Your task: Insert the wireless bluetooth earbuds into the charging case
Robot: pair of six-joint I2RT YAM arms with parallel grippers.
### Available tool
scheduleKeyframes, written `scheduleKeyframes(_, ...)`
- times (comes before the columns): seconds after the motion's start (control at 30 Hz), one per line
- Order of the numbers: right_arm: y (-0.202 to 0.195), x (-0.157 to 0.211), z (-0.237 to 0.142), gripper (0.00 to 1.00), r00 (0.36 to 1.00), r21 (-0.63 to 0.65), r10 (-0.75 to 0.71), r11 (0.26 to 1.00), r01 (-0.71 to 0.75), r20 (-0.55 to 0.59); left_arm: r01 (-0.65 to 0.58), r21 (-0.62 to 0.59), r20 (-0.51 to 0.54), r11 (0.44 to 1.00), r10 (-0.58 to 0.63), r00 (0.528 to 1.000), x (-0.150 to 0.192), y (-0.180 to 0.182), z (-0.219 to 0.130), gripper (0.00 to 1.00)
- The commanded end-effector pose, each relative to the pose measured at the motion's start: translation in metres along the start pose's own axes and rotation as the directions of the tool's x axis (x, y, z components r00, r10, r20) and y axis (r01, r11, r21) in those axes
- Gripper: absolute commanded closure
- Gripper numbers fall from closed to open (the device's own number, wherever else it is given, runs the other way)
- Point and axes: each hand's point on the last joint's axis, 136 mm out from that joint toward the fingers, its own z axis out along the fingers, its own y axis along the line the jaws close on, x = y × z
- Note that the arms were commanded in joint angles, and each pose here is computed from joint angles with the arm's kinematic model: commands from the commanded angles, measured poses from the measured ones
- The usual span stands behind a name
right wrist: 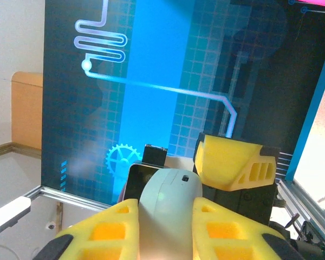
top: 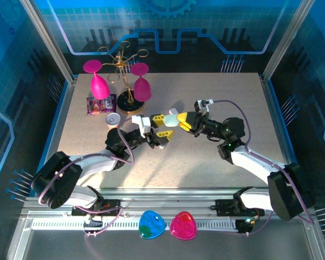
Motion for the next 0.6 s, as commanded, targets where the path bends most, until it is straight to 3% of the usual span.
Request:
scheduleKeyframes(0.0, 0.0040, 0.0026, -0.0004, 0.84, 1.000, -0.024, -0.013, 1.000, 0.013, 0.001, -0.059, 0.060, 0.043, 0.996, 0.056, 0.997, -0.0146, -0.0087, 0.0081, 0.48)
scheduleKeyframes(0.23, 0.0055, 0.0035, -0.0005, 0.84, 1.000, -0.028, -0.007, 1.000, 0.007, -0.006, -0.093, 0.047, 0.041, 0.995, 0.091, 0.995, -0.0118, -0.0057, 0.0094, 0.43)
scheduleKeyframes(0.57, -0.0017, 0.0052, -0.0024, 0.84, 1.000, -0.001, 0.005, 1.000, -0.005, -0.008, -0.116, 0.046, 0.047, 0.992, 0.114, 0.992, -0.0144, -0.0056, 0.0096, 0.44)
